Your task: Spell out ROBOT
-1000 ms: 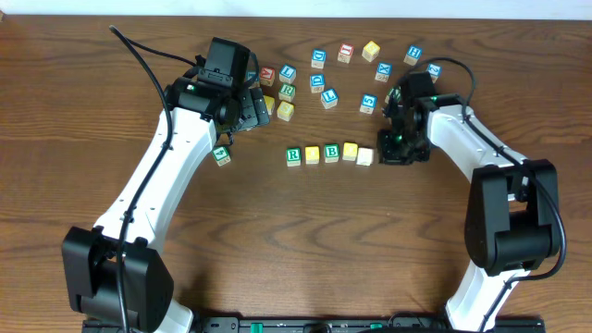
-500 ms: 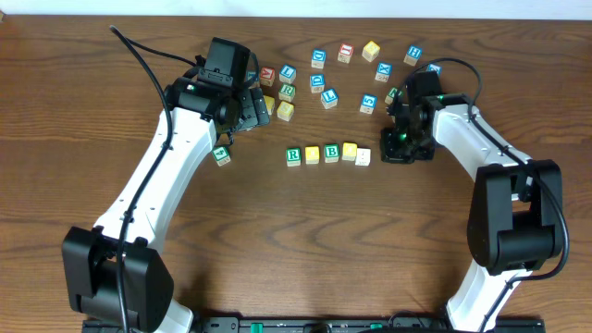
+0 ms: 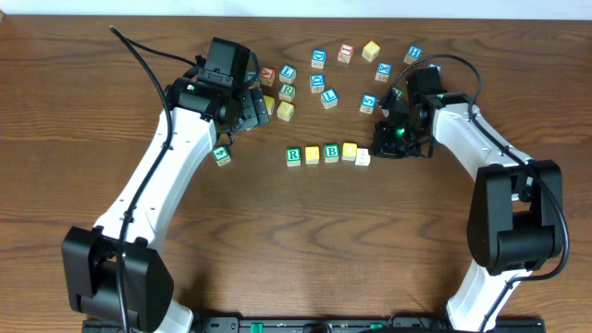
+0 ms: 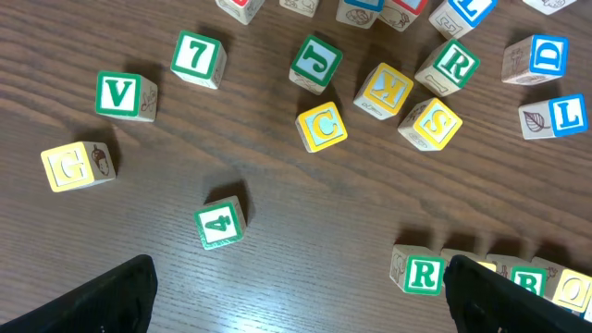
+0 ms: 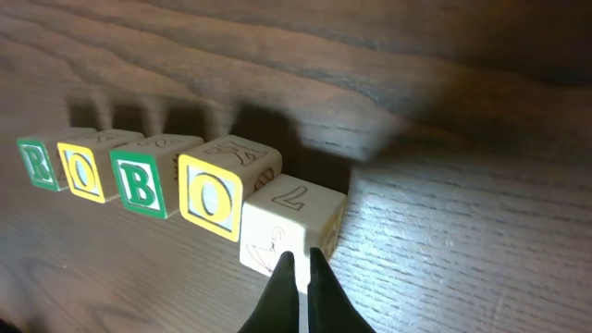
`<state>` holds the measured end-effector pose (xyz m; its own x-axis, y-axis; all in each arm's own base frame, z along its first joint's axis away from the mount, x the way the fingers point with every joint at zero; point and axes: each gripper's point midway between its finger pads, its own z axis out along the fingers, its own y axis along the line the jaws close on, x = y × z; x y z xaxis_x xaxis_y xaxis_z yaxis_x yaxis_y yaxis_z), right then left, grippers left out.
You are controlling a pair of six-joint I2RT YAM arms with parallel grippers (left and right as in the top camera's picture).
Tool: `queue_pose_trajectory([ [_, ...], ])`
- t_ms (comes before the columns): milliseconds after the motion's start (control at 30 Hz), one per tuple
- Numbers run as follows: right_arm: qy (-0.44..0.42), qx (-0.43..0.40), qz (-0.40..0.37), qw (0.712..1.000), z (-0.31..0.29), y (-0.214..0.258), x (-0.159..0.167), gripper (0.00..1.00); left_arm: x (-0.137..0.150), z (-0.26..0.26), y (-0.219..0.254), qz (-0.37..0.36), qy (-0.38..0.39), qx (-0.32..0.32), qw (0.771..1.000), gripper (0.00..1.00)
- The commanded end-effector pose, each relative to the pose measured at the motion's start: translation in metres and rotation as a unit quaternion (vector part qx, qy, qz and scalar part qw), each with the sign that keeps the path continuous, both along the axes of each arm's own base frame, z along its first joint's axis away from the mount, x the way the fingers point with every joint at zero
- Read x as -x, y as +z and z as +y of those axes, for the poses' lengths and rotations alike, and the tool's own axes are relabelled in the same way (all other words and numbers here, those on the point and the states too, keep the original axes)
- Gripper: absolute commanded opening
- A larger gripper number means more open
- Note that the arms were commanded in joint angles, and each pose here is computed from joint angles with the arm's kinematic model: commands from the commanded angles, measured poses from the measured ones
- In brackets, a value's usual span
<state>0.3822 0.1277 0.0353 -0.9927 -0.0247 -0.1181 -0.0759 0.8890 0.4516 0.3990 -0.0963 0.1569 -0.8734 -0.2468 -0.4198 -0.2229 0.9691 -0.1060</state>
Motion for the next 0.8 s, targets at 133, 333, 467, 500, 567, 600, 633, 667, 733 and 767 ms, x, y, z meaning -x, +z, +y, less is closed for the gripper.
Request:
queue_pose_trajectory([
  [133,0.009,-0.013,-0.027,1.0,0.004,0.009,-0.006,0.01,-0.002,0.003,0.013,-0.016,0.001,0.0,1.0,0.98],
  [333,0.009,-0.012,-0.024,1.0,0.004,0.005,-0.003,0.01,-0.002,0.003,0.013,-0.016,0.001,0.0,1.0,0.98],
  [467,0.009,-0.012,-0.024,1.0,0.004,0.005,-0.003,0.01,-0.002,0.003,0.013,-0.016,0.001,0.0,1.0,0.98],
  [500,0.009,-0.012,-0.024,1.0,0.004,0.005,-0.003,0.01,-0.002,0.003,0.013,-0.016,0.001,0.0,1.0,0.98],
  [567,0.011,-0.012,-0.024,1.0,0.005,0.005,-0.003,0.01,-0.002,0.003,0.013,-0.016,0.001,0.0,1.0,0.98],
  [600,0.012,-0.012,-0.024,1.0,0.006,0.005,-0.002,0.01,-0.002,0.003,0.013,-0.016,0.001,0.0,1.0,0.98],
  [633,0.012,-0.012,-0.023,1.0,0.006,0.004,-0.002,0.01,-0.002,0.003,0.013,-0.016,0.001,0.0,1.0,0.98],
  [667,0.011,-0.011,-0.022,1.0,0.005,0.004,-0.001,0.01,-0.002,0.003,0.013,-0.016,0.001,0.0,1.0,0.98],
  [733,0.003,0.002,-0.015,1.0,0.001,0.0,0.001,0.01,-0.002,0.003,0.013,-0.016,0.001,0.0,1.0,0.98],
  [767,0.001,0.007,-0.013,1.0,-0.001,-0.003,0.002,0.01,-0.002,0.003,0.013,-0.016,0.001,0.0,1.0,0.98],
])
